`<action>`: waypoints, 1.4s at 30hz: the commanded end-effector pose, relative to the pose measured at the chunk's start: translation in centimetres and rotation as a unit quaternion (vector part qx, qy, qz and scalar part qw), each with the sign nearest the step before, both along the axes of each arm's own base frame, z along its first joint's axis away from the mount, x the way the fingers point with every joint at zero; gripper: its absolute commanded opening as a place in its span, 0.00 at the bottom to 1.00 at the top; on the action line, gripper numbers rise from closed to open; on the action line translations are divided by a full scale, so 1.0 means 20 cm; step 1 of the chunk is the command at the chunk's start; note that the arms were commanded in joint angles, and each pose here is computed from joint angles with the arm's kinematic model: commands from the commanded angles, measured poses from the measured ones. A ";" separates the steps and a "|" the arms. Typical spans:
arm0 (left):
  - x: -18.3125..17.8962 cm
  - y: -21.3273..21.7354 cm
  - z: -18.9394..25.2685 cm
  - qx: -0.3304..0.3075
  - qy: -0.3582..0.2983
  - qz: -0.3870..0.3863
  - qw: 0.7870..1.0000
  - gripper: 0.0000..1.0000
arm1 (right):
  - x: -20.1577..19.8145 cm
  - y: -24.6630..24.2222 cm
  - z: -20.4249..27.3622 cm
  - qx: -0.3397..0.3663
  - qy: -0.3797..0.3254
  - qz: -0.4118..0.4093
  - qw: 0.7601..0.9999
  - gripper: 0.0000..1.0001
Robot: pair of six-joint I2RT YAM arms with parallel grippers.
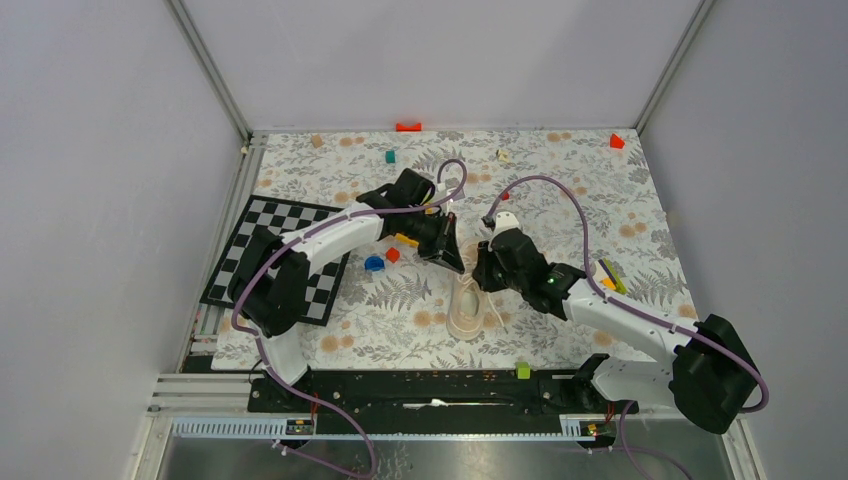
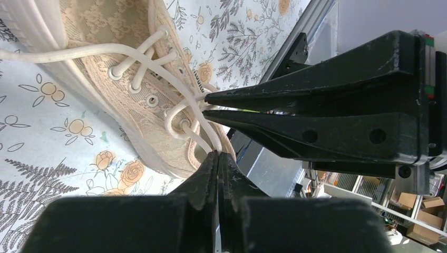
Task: Tie the shoes
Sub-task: Cross the shoelace with the shoelace.
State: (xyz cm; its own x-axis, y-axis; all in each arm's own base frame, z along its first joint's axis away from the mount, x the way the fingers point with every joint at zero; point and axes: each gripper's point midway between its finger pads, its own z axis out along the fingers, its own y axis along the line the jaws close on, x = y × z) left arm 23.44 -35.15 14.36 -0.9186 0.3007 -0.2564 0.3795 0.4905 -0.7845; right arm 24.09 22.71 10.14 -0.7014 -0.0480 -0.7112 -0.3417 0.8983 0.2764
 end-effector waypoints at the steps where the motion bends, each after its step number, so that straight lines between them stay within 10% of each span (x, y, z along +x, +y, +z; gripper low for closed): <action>1: 0.06 -0.02 0.11 -0.023 -0.034 0.004 0.999 0.00 | 0.00 0.00 0.01 0.003 -0.006 -0.004 1.000 0.23; 17: 0.05 -0.01 0.12 -0.025 -0.035 0.003 0.999 0.00 | 0.01 -0.04 0.01 -0.010 -0.012 -0.018 1.000 0.40; 42: 0.07 0.00 0.12 -0.027 -0.051 -0.035 0.998 0.00 | -0.04 -0.06 0.11 0.161 0.057 0.067 0.983 0.63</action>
